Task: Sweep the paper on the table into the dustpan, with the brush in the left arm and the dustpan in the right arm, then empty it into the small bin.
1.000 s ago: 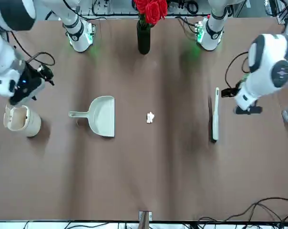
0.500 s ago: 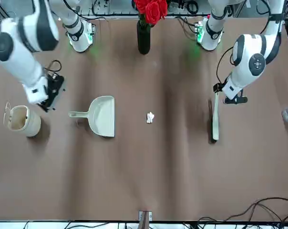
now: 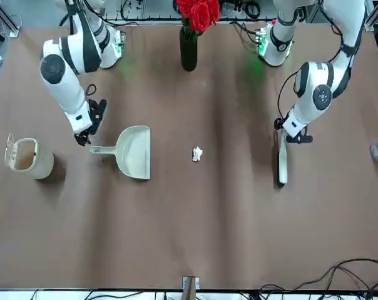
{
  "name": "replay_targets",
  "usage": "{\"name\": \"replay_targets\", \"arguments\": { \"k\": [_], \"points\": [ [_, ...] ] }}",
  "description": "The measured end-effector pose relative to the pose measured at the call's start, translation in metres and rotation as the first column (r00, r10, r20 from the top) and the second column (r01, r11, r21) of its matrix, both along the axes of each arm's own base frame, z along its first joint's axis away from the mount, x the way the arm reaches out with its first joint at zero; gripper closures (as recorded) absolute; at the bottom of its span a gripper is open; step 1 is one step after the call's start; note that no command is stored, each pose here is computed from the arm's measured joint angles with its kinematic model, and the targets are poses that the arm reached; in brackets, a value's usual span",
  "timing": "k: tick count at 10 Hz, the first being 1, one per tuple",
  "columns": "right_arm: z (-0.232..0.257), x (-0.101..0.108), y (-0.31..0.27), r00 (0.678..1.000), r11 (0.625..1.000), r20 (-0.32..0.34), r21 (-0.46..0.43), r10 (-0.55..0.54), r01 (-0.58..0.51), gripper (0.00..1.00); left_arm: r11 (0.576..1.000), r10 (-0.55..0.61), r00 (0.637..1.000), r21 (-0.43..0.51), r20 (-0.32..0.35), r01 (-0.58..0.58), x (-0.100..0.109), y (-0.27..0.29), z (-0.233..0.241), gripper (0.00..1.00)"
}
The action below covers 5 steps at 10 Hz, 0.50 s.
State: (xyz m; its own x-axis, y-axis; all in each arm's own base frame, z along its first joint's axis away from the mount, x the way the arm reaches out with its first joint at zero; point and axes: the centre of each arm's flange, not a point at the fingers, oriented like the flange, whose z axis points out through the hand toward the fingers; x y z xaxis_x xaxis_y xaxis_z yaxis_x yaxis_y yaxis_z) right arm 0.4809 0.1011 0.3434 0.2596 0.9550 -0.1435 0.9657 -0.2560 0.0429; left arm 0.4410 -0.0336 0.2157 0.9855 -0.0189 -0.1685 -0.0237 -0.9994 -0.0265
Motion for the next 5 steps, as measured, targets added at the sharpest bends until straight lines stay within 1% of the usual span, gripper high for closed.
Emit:
{"name": "replay_targets", "arguments": {
  "k": [1,2,3,5],
  "points": [
    [-0.012,0.004,0.001,0.999,0.999,0.011,-0.016,0.036,-0.036,0.0,1.0,0.0,1.0,0.0,0.004,0.0,0.002,0.0,0.002,0.35],
    [-0.025,0.008,0.002,0.997,0.997,0.019,-0.028,0.071,-0.07,0.0,1.0,0.0,1.0,0.001,0.004,0.0,0.003,0.0,0.003,0.34],
    [-0.037,0.012,0.004,0.996,0.995,0.016,-0.031,0.09,-0.09,0.0,1.0,0.0,1.0,0.004,0.003,0.0,0.004,0.0,0.007,0.34],
    [-0.059,0.02,0.006,0.995,0.994,-0.01,-0.025,0.103,-0.103,0.0,1.0,0.0,1.0,0.013,0.005,0.0,0.005,0.001,0.02,0.37]
  ]
}}
